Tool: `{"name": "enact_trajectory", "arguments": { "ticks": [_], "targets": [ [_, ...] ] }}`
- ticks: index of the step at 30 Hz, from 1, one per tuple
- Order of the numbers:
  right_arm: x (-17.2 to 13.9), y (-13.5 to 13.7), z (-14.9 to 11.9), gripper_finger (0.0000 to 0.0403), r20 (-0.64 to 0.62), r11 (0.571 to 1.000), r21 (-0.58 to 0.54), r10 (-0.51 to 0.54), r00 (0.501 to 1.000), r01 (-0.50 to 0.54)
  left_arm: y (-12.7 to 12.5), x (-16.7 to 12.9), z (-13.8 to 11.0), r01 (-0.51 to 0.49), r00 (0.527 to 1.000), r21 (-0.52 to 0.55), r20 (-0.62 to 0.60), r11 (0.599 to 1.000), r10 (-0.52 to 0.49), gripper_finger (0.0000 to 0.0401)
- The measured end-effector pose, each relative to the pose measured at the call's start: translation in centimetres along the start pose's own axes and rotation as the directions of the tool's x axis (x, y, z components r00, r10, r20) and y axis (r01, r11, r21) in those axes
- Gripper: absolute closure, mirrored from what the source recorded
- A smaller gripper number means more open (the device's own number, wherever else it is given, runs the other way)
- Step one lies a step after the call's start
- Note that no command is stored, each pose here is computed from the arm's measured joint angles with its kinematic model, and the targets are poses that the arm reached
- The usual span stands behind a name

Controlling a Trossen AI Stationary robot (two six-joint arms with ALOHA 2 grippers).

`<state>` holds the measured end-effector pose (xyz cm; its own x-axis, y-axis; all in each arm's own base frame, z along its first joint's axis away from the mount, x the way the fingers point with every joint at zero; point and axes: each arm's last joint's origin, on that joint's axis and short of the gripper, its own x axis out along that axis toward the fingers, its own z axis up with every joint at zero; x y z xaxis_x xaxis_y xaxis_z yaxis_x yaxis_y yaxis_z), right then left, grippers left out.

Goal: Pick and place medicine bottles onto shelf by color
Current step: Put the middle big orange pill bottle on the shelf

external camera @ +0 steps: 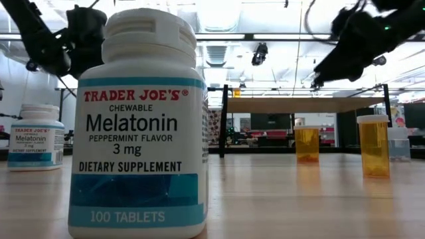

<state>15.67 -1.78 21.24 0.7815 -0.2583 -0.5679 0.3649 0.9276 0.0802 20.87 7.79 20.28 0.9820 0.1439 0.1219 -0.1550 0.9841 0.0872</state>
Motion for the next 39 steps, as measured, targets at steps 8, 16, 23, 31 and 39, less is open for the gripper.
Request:
{"name": "enact_trajectory", "arguments": {
  "ticks": [8, 16, 23, 31, 39],
  "targets": [
    [2.9, 1.8, 1.8, 0.0041, -0.230, 1.000, 0.014, -0.008, 0.973, 0.011, -0.3, -0.9, -1.1, -0.001, 1.000, -0.006, -0.027, 1.000, 0.001, 0.0382],
    [5.6, 2.8, 3.0, 0.0035, -0.417, 0.998, -0.037, -0.060, 0.907, 0.049, -0.4, -1.0, -1.2, 0.001, 1.000, -0.001, -0.029, 1.000, -0.001, 0.0382],
    [7.3, 3.3, 3.4, 0.0035, -0.485, 0.997, -0.057, -0.078, 0.871, 0.058, -0.4, -1.2, -1.5, 0.002, 0.999, 0.000, -0.042, 1.000, -0.002, 0.0382],
    [8.5, 3.4, 2.7, 0.0042, -0.539, 0.994, -0.082, -0.102, 0.836, 0.069, -0.5, -1.4, -1.8, 0.003, 0.999, 0.017, -0.052, 1.000, -0.002, 0.0382],
    [9.2, 3.5, 2.3, 0.0109, -0.562, 0.994, -0.084, -0.110, 0.820, 0.076, -0.5, -1.5, -1.8, 0.001, 0.999, 0.023, -0.054, 1.000, 0.000, 0.0382]
  ]
}}
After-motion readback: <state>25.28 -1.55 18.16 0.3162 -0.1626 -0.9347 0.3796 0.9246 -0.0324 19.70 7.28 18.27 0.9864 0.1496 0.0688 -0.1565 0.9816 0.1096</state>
